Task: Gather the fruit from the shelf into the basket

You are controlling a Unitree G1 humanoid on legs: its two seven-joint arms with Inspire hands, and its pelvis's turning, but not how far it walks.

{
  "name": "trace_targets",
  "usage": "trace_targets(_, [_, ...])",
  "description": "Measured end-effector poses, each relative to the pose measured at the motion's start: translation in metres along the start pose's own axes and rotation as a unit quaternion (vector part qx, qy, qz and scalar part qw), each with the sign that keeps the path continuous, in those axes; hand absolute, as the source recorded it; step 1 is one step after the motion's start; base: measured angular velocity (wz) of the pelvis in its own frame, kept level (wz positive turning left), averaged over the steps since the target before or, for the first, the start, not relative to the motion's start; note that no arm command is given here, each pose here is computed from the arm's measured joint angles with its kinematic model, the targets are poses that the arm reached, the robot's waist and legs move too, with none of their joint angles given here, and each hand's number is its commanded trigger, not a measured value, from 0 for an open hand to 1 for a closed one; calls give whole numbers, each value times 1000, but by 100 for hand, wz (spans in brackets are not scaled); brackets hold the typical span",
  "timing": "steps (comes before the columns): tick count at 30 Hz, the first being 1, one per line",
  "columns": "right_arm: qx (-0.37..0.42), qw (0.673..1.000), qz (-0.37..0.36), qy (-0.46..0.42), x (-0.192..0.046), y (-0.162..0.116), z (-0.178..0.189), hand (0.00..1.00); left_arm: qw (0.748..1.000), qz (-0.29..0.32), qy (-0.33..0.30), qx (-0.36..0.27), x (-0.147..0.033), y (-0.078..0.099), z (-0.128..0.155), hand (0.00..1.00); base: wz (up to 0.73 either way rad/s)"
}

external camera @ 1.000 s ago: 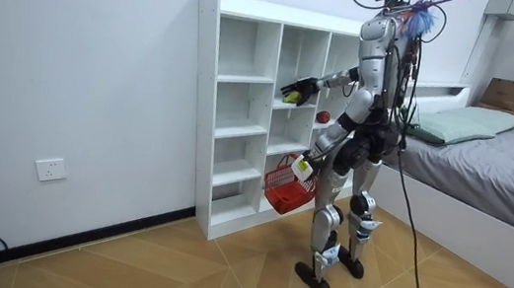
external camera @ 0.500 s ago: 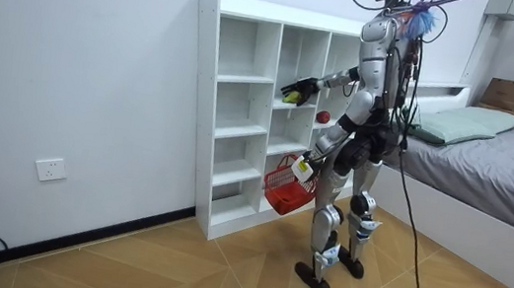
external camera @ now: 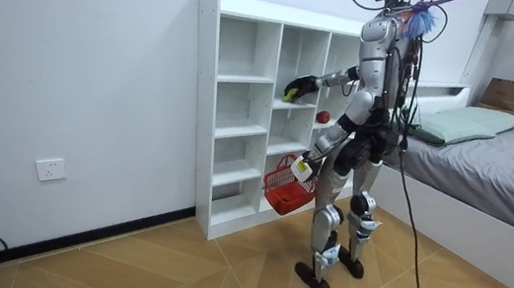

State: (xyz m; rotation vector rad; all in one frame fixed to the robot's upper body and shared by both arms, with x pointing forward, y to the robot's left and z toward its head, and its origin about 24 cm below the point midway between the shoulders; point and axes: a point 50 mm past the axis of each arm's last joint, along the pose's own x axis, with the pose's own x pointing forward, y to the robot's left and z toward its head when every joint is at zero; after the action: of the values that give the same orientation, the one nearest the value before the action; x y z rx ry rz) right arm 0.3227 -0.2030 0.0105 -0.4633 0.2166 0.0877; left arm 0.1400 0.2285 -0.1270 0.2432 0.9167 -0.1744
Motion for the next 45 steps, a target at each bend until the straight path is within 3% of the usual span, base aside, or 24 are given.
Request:
trace_targets(24, [-3, 1000, 9, 8, -2, 3, -5, 100, 1000, 8, -8, 12, 2, -4, 5, 100, 1])
trace_targets(45, [-66, 995, 45, -62, -49, 41, -7, 100, 1000, 0, -31, -4, 6, -20, 12, 100, -9])
